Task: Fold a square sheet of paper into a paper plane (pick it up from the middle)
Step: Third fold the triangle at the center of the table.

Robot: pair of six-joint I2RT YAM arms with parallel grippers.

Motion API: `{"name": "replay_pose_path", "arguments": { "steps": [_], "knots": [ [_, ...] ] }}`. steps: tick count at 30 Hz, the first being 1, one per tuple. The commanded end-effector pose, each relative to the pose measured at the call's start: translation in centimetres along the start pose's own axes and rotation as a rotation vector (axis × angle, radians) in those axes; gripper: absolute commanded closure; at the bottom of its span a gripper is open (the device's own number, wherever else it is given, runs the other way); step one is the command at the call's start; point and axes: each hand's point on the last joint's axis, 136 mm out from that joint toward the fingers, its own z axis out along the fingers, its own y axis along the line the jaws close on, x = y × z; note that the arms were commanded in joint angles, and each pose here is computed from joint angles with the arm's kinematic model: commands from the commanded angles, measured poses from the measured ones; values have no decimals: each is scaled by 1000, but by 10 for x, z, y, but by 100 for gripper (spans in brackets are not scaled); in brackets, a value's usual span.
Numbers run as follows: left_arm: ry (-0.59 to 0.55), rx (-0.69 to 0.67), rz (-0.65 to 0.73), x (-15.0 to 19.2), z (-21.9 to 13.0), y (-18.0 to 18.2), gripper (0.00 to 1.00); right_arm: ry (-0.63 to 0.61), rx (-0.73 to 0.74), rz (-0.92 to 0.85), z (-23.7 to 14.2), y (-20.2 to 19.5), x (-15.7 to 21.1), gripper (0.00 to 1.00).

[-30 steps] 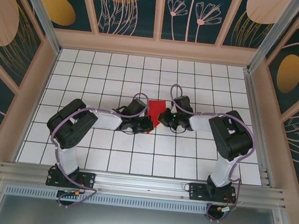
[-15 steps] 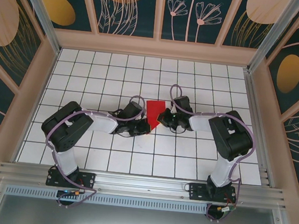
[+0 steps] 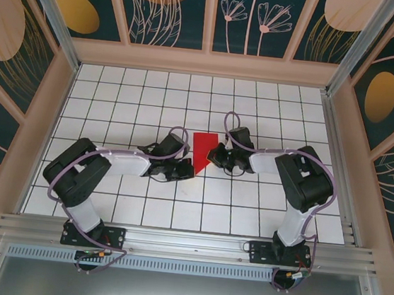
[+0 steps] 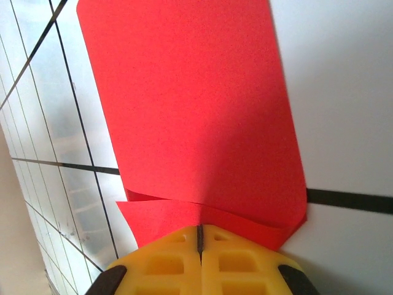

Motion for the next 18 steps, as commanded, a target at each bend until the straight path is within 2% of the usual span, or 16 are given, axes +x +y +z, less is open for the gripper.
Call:
{"name": "replay_pose_path", "arguments": {
  "steps": [1,4,8,15,18],
  "knots": [
    [-43,41,34,-6,-10,-16,97,59,170,130,-4,-52,38,100],
    [-34,80,30,-8,-6,-25,97,41,152,128,-5,-40,40,100],
    [-8,68,15,-9,10,-25,97,30,135,132,-6,-33,38,100],
    [33,-13,-24,-3,29,-1,98,32,112,99,-6,-27,36,100],
    [48,-72,-38,4,32,16,100,28,83,15,-9,-15,29,100]
  ]
}}
